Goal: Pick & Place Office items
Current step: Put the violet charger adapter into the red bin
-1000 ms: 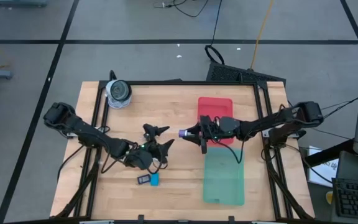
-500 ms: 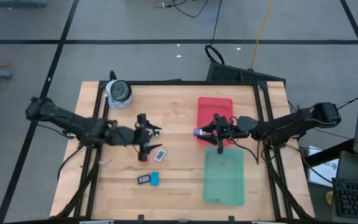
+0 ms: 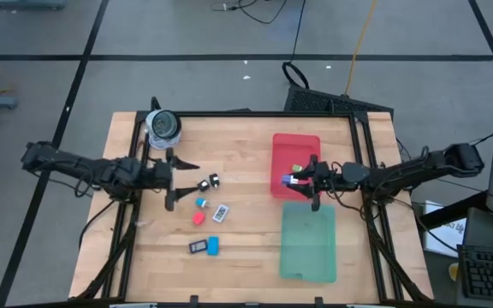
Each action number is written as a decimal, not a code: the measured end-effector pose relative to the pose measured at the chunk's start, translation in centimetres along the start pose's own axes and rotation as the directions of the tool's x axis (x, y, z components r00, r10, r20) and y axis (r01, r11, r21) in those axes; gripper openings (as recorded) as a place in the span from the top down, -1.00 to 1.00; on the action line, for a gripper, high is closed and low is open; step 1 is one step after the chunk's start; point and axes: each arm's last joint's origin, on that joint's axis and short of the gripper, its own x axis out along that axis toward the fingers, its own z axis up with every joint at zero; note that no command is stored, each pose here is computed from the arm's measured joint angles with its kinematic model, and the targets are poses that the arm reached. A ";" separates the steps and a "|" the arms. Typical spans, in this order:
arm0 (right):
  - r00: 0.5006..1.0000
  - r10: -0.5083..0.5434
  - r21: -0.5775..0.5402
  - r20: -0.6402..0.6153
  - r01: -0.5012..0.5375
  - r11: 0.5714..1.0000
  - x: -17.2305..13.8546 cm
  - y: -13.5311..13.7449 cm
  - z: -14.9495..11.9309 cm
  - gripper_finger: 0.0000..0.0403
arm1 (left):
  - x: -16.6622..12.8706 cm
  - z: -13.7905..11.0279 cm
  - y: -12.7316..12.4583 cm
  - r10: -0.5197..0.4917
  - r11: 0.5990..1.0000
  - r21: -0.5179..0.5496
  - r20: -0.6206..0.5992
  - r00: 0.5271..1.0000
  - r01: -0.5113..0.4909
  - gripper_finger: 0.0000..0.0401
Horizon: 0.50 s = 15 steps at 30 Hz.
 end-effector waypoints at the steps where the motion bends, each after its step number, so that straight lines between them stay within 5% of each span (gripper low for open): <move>1: 0.999 -0.022 -0.004 -0.024 0.022 1.000 -0.1 -0.1 -0.1 0.34 | -0.4 -0.5 0.2 0.005 1.000 -0.010 0.017 1.000 -0.005 -0.58; 10: 0.942 -0.270 -0.091 -0.199 0.256 0.962 -1.1 -1.4 -1.9 0.34 | -2.6 -3.6 1.5 0.109 0.987 -0.122 0.076 0.991 -0.099 -0.56; 15: 0.919 -0.300 -0.205 -0.257 0.251 0.946 -1.3 -1.5 -2.5 0.34 | -2.7 -3.8 1.6 0.116 0.985 -0.137 0.080 0.990 -0.104 -0.51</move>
